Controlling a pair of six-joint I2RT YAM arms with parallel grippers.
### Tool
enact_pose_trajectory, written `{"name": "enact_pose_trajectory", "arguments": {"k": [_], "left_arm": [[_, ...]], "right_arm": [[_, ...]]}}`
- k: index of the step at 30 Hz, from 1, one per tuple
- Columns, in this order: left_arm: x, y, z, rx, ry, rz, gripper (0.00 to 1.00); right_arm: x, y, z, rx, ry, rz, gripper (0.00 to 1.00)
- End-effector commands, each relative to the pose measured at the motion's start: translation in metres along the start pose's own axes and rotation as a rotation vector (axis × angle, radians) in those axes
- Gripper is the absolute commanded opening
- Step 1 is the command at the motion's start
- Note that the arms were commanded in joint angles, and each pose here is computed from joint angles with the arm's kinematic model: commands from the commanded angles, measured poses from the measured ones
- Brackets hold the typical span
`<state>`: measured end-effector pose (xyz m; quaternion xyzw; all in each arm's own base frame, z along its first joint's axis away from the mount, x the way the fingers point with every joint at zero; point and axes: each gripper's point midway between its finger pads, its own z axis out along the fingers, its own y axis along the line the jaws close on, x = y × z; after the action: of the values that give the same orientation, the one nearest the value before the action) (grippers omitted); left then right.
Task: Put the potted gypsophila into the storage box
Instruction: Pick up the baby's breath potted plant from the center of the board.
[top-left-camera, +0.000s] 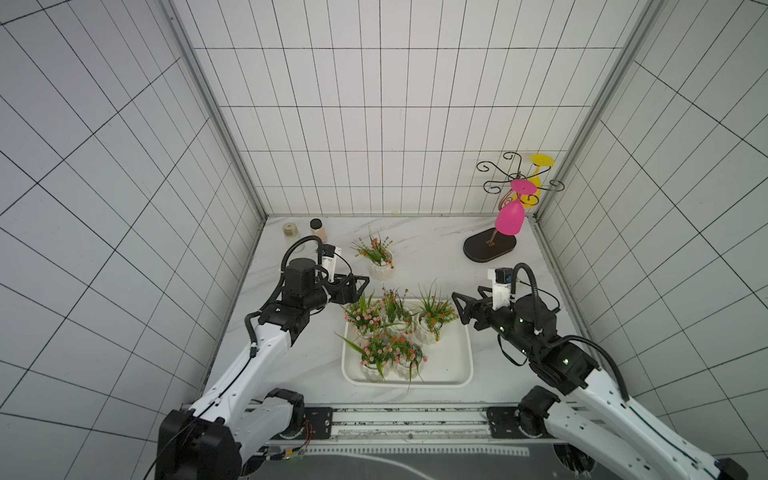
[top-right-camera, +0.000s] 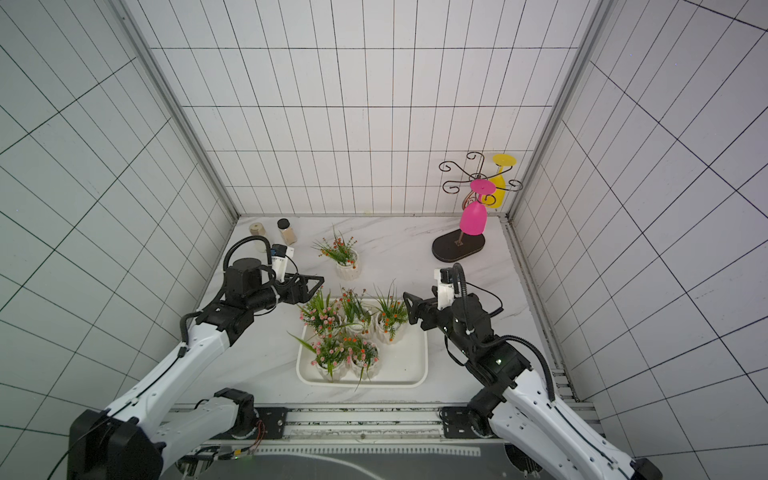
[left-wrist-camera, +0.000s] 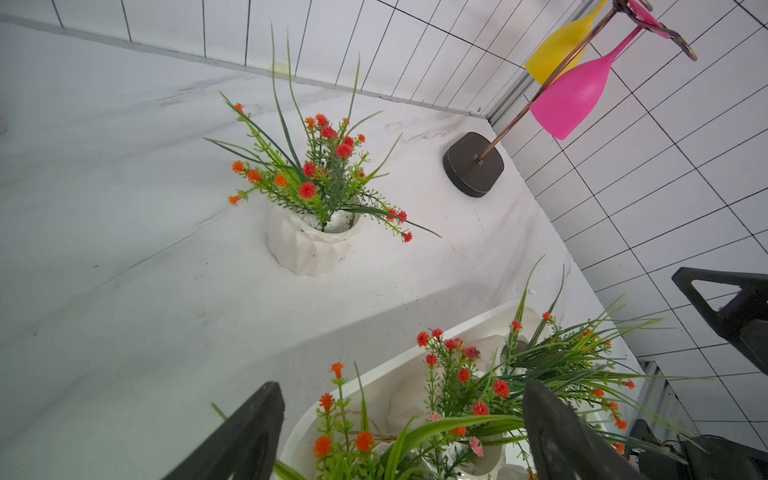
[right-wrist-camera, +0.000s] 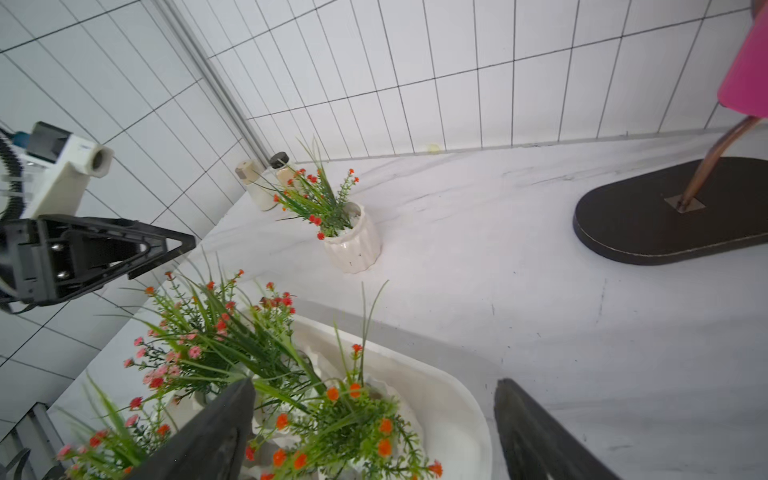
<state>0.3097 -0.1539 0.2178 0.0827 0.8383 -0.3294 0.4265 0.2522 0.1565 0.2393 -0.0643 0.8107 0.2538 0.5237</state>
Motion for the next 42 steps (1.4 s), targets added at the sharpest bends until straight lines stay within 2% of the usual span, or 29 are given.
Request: {"name": "enact_pose_trajectory", "arguments": {"k": [1,5,16,30,35,42], "left_arm": [[-0.010,0.007,-0.004,-0.059,-0.041,0.046,0.91],[-0.010,0.012,-0.001,-0.082,-0.032,0.054,0.93],[-0.008,0.031,0.009,-0.184,0.010,0.087,0.97],[0.011,0.037,0.043,-0.310,0.106,0.224,0.97],[0.009,0.031,0.069,-0.310,0.070,0.262,0.97],[0.010,0.045,0.102,-0.340,0.120,0.284,0.97]], "right_arm": [[-0.022,0.010,-0.001,-0.092,0.038,0.050,0.91],[-0.021,-0.014,0.013,-0.079,0.106,0.134,0.90],[-0.019,-0.065,0.032,-0.042,0.167,0.303,0.91],[-0.023,-0.074,0.037,-0.092,0.145,0.314,0.91],[-0.022,-0.075,0.038,-0.109,0.138,0.325,0.91],[-0.021,-0.077,0.039,-0.119,0.137,0.323,0.91]]}}
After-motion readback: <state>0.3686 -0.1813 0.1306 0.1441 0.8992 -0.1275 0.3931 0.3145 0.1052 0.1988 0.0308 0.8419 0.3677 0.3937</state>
